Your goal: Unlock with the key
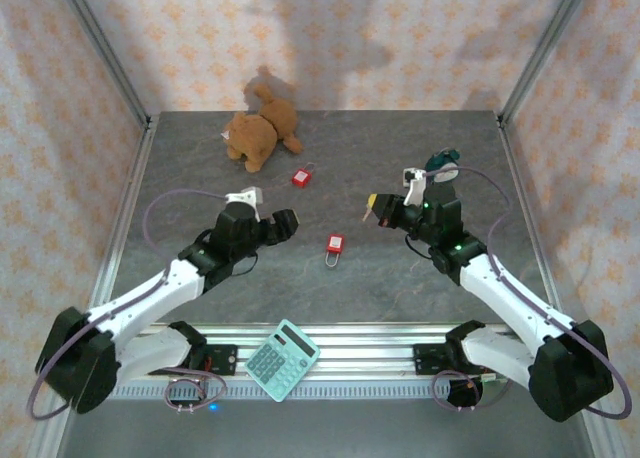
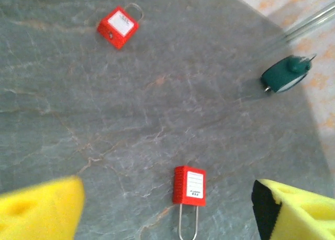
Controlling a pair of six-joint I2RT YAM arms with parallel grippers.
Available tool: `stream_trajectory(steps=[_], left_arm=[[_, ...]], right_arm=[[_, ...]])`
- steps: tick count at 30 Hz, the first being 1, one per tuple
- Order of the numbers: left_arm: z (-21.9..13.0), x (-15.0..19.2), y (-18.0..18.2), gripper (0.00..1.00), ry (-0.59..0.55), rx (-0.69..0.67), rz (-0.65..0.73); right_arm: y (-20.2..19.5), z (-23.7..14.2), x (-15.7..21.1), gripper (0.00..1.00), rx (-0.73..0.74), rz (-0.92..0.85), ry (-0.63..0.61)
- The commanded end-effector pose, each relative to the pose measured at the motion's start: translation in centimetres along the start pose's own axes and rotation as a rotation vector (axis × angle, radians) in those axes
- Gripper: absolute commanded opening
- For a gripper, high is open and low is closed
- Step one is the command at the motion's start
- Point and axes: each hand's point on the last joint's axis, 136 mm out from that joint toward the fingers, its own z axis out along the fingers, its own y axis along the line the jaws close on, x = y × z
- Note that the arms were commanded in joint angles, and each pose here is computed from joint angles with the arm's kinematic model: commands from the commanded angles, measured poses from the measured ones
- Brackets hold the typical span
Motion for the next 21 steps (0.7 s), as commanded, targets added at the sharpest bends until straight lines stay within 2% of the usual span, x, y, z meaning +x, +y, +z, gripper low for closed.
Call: stream_trajectory(steps=[1, 3, 6, 9, 17, 21], left_arm=[[1.1, 1.0, -0.3, 0.66, 0.132, -0.125, 0.089], [2.1, 2.9, -1.2, 0.61, 0.222, -0.215, 0.219], [3.8, 6.3, -3.1, 0.61, 0.347, -0.312, 0.429], [5.3, 8.3, -3.5, 0.63, 0.439, -0.387, 0.548], [8.7, 9.4, -3.0, 0.67, 0.54, -0.493, 0.635], [10.1, 10.7, -3.8, 0.67, 0.608, -0.471, 0.633]], right_arm=[[-0.8, -0.7, -0.5, 0.05, 0.057, -0.034, -0.039], [-1.4, -1.1, -0.7, 0.05, 0.094, -0.042, -0.052], [-1.9, -1.7, -0.8, 0.05, 0.131, -0.048, -0.065], [-1.7, -2.1, -0.7, 0.05, 0.128, -0.041, -0.057], [-2.3, -4.0, -1.0, 0.04, 0.18, -0.063, -0.102], [-2.7, -4.0, -0.7, 0.04, 0.19, -0.064, -0.101]])
